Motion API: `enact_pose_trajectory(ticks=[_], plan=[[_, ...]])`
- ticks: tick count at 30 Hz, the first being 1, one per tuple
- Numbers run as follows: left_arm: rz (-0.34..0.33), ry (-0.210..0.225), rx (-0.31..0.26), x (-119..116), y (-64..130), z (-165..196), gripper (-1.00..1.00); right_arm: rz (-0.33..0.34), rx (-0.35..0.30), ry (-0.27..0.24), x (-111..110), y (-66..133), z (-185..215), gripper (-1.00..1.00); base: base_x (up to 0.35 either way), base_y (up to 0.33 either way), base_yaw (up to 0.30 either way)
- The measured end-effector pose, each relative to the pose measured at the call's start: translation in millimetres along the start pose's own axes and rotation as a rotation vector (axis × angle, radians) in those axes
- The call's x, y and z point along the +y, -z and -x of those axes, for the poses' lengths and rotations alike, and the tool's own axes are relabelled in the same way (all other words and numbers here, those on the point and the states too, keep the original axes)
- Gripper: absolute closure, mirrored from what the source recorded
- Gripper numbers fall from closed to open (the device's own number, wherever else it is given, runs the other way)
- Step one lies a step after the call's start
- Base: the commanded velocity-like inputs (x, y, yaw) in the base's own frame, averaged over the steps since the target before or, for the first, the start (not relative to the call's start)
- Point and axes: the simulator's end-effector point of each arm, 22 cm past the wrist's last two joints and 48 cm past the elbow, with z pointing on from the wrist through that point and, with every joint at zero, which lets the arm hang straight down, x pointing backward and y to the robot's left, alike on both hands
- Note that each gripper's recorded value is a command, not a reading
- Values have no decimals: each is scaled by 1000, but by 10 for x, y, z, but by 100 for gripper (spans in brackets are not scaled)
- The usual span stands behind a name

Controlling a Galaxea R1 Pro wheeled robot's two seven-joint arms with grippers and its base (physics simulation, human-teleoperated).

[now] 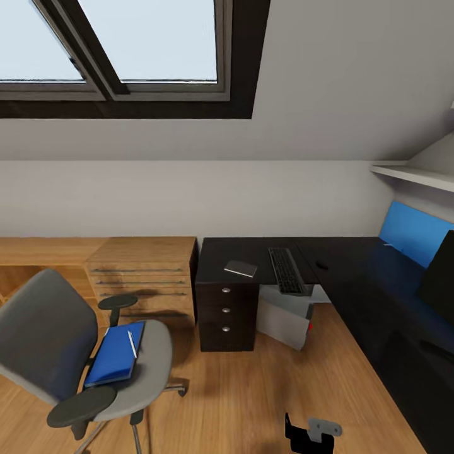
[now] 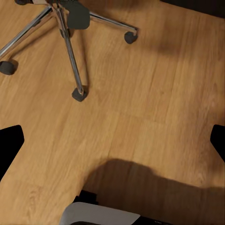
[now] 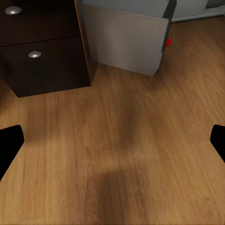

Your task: In the bedroom, organize the workspace by keeping the computer under the desk, ensuring the monitor is on the desk, placing the keyboard on the desk next to the monitor, placing the mouse on the desk next to the keyboard, moving the folder from the swivel chair onto the desk next to the mouse, stacking the notebook on top of the folder with the pen on top of the notebook, and positioning the swivel chair next to the desk.

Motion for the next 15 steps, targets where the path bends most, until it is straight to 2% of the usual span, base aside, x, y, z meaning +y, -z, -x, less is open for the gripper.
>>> enact_pose_trajectory(ticks=[10,15], plan=[[-1,0,-1,-2,3,2,-100,-1,1,-1,-2,4,-2,-100,306,0,0],[-1,0,-1,-2,0,2,-100,-1,1,-1,-2,1,-4,-100,164,0,0]])
